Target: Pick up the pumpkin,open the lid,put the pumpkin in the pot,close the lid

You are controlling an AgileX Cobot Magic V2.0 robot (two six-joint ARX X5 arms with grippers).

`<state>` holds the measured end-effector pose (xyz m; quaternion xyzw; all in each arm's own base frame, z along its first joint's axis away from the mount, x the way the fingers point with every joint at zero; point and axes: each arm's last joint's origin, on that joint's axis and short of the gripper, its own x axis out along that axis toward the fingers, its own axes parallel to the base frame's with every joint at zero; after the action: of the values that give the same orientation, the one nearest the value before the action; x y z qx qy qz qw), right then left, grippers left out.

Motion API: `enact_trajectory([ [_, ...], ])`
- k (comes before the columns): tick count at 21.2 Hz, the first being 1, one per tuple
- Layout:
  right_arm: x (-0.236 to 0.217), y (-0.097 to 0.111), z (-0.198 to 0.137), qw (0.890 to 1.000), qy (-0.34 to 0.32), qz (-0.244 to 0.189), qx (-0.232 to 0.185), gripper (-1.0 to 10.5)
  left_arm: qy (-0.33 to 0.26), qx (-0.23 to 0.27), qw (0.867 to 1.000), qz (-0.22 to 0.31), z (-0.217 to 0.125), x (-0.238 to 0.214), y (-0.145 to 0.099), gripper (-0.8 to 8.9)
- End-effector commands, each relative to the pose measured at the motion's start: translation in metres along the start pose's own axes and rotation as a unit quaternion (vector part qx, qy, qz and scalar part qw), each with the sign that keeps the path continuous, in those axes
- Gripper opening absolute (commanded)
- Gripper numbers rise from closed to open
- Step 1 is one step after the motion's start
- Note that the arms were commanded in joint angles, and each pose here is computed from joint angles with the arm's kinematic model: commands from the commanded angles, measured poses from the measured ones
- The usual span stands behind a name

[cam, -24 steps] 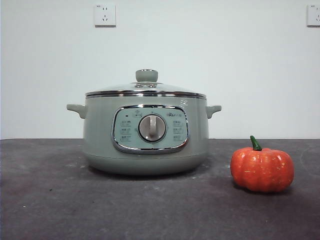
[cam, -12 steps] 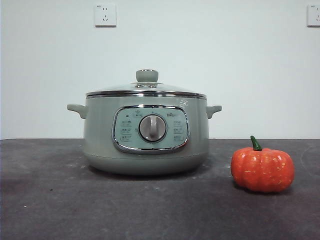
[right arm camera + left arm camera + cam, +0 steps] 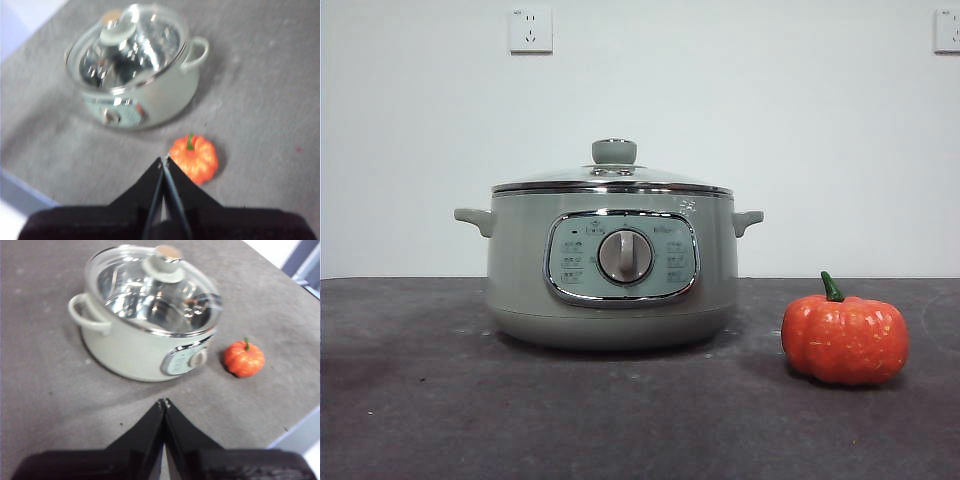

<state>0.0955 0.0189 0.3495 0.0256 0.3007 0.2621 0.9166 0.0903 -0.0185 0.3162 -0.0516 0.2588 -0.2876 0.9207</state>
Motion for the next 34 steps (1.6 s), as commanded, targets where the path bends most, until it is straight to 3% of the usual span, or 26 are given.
enact_trajectory([
  [1, -0.002, 0.003, 0.004, 0.999, 0.035, 0.013, -0.026, -0.1, 0.003, 0.032, 0.999, -0.012, 0.009, -0.007, -0.004, -0.08],
  [7, 0.0, 0.004, 0.005, 0.997, 0.064, 0.024, -0.021, 0.1, 0.009, 0.04, 0.999, -0.012, 0.016, -0.015, -0.01, 0.02],
  [8, 0.0, 0.004, 0.005, 0.997, 0.063, 0.024, -0.021, 0.1, 0.011, 0.038, 0.999, -0.012, 0.016, -0.015, -0.01, 0.46],
  [9, 0.0, 0.004, 0.005, 0.998, 0.062, 0.024, -0.021, 0.7, 0.012, 0.037, 0.999, -0.013, 0.015, -0.015, -0.01, 2.26],
  [11, 0.0, 0.004, 0.005, 0.998, 0.062, 0.023, -0.014, 4.3, 0.014, 0.035, 0.999, -0.012, 0.015, -0.015, -0.01, 7.18],
  [12, 0.0, 0.004, 0.005, 0.998, 0.062, 0.023, -0.006, 6.3, 0.014, 0.035, 0.999, -0.012, 0.015, -0.015, -0.01, 7.94],
  [13, 0.0, 0.004, 0.005, 0.998, 0.063, 0.023, -0.003, 7.2, 0.014, 0.035, 0.999, -0.012, 0.015, -0.015, -0.01, 7.89],
  [20, 0.005, 0.003, 0.007, 0.997, 0.072, 0.028, -0.003, 7.2, 0.015, 0.033, 0.999, -0.012, 0.015, -0.016, -0.01, 7.89],
  [24, 0.037, -0.002, 0.016, 0.991, 0.124, 0.04, -0.008, 7.2, 0.015, 0.033, 0.999, -0.012, 0.015, -0.016, -0.01, 7.88],
  [28, 0.092, -0.008, 0.025, 0.981, 0.192, 0.028, -0.027, 7.2, 0.015, 0.033, 0.999, -0.012, 0.015, -0.016, -0.01, 7.88],
  [34, 0.182, -0.013, 0.016, 0.955, 0.289, -0.013, -0.058, 7.2, 0.015, 0.034, 0.999, -0.012, 0.015, -0.016, -0.01, 7.88],
])
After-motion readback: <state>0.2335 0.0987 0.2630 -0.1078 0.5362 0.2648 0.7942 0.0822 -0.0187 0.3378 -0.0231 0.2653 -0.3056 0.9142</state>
